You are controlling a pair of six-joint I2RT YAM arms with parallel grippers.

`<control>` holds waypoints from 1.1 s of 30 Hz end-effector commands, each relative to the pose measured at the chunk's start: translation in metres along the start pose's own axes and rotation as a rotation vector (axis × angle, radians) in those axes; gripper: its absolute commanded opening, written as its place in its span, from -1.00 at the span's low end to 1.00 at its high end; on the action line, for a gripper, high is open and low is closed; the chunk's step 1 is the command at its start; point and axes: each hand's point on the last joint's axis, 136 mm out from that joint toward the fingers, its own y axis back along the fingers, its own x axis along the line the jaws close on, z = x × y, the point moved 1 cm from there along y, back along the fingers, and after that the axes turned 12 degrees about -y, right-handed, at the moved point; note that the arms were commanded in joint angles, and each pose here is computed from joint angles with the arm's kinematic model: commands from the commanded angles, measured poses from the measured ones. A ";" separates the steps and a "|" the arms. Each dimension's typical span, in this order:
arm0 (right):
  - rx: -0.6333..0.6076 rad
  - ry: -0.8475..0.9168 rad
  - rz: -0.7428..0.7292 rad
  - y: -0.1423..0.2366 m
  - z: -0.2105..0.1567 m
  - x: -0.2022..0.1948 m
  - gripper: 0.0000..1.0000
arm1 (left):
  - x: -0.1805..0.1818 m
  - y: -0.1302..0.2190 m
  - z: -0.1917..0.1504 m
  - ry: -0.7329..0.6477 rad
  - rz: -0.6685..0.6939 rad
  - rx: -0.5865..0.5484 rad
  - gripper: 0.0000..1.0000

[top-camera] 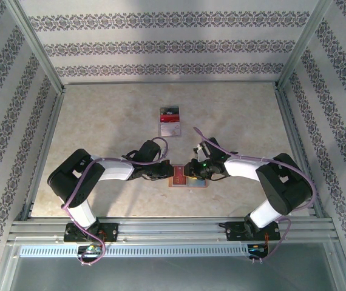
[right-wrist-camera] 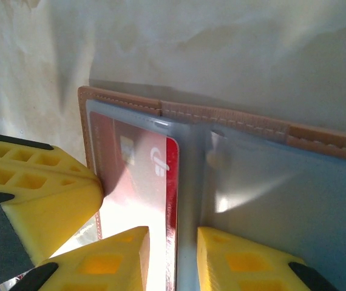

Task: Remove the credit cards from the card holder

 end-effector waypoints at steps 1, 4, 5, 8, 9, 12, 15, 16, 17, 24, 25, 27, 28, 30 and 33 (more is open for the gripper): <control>0.010 -0.004 0.022 -0.006 -0.002 0.000 -0.45 | 0.021 -0.006 -0.011 0.033 0.059 0.042 -1.00; 0.019 -0.007 0.060 -0.008 -0.003 0.005 -0.45 | 0.022 -0.006 -0.012 0.035 0.061 0.044 -1.00; 0.021 -0.005 0.072 -0.009 -0.003 0.006 -0.46 | 0.022 -0.006 -0.011 0.035 0.062 0.043 -1.00; 0.023 -0.007 0.076 -0.010 -0.003 0.006 -0.47 | 0.022 -0.006 -0.012 0.036 0.064 0.046 -1.00; 0.023 -0.004 0.078 -0.010 -0.004 0.006 -0.47 | 0.023 -0.006 -0.012 0.037 0.065 0.046 -1.00; 0.026 0.002 0.092 -0.010 -0.004 0.008 -0.50 | 0.023 -0.006 -0.013 0.036 0.070 0.048 -1.00; 0.026 0.007 0.099 -0.009 -0.005 0.009 -0.52 | 0.024 -0.007 -0.013 0.036 0.075 0.051 -1.00; 0.026 0.008 0.102 -0.008 -0.005 0.010 -0.52 | 0.024 -0.006 -0.012 0.035 0.075 0.051 -1.00; 0.026 0.009 0.105 -0.008 -0.005 0.010 -0.53 | 0.024 -0.006 -0.012 0.035 0.078 0.052 -1.00; 0.017 0.019 0.132 -0.002 -0.005 0.012 -0.58 | 0.028 -0.006 -0.014 0.034 0.101 0.065 -1.00; 0.016 0.020 0.136 -0.001 -0.005 0.012 -0.59 | 0.028 -0.005 -0.014 0.034 0.103 0.065 -1.00; 0.017 0.020 0.149 0.000 -0.004 0.013 -0.61 | 0.029 -0.005 -0.015 0.035 0.107 0.066 -1.00; 0.017 0.019 0.152 0.001 -0.004 0.013 -0.63 | 0.029 -0.005 -0.015 0.036 0.108 0.066 -1.00; 0.018 0.017 0.158 0.001 -0.004 0.013 -0.64 | 0.030 -0.006 -0.016 0.037 0.110 0.069 -1.00; 0.019 0.016 0.168 0.003 -0.004 0.013 -0.67 | 0.030 -0.005 -0.016 0.034 0.115 0.070 -1.00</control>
